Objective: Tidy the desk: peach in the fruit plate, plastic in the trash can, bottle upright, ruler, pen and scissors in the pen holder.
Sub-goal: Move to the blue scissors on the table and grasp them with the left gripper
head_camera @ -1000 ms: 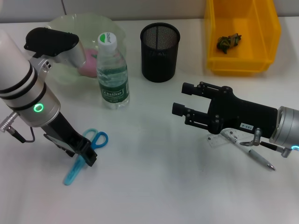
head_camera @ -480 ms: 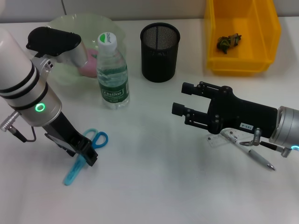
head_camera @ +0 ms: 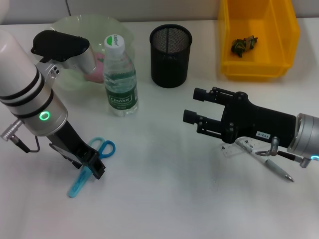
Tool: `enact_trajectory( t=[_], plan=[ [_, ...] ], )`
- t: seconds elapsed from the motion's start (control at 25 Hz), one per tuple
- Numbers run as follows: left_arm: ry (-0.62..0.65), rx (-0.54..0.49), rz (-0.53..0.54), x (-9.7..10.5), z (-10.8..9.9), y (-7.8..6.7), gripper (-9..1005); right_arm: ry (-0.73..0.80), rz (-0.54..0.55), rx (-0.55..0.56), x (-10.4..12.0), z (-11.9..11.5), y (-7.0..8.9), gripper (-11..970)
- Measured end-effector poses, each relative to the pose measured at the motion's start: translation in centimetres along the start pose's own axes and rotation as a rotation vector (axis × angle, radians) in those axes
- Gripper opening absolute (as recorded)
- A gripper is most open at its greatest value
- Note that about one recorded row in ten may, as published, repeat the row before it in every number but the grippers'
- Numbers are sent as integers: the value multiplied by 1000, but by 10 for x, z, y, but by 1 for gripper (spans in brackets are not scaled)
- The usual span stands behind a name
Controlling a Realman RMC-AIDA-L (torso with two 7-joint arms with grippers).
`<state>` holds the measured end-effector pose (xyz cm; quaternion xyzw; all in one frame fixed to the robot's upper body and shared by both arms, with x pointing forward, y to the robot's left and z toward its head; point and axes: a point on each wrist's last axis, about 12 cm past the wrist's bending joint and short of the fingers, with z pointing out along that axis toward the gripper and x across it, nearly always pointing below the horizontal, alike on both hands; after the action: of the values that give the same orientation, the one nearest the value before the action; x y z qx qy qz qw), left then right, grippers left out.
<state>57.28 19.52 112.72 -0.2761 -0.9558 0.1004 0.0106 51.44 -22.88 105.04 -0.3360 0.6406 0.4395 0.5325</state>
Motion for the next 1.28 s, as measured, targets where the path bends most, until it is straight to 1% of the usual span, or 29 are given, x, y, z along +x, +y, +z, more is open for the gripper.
enact_trajectory(
  t=[0.28, 0.52, 0.8, 1.08, 1.28],
  plan=[
    [-2, -11, 14, -2, 0, -2, 586, 2, -1, 2, 0, 0, -1, 662],
    [5, -13, 13, -3, 2, -2, 491, 3, -1, 3, 0, 0, -1, 662],
    [11, -13, 9, -3, 3, -1, 452, 3, -1, 4, 0, 0, -1, 662],
    [29, -36, 39, -4, 5, -5, 427, 0, -1, 5, -1, 1, -1, 663],
    [35, -57, 41, -4, 4, -4, 306, -6, -2, 9, -1, 1, -2, 661]
  ],
)
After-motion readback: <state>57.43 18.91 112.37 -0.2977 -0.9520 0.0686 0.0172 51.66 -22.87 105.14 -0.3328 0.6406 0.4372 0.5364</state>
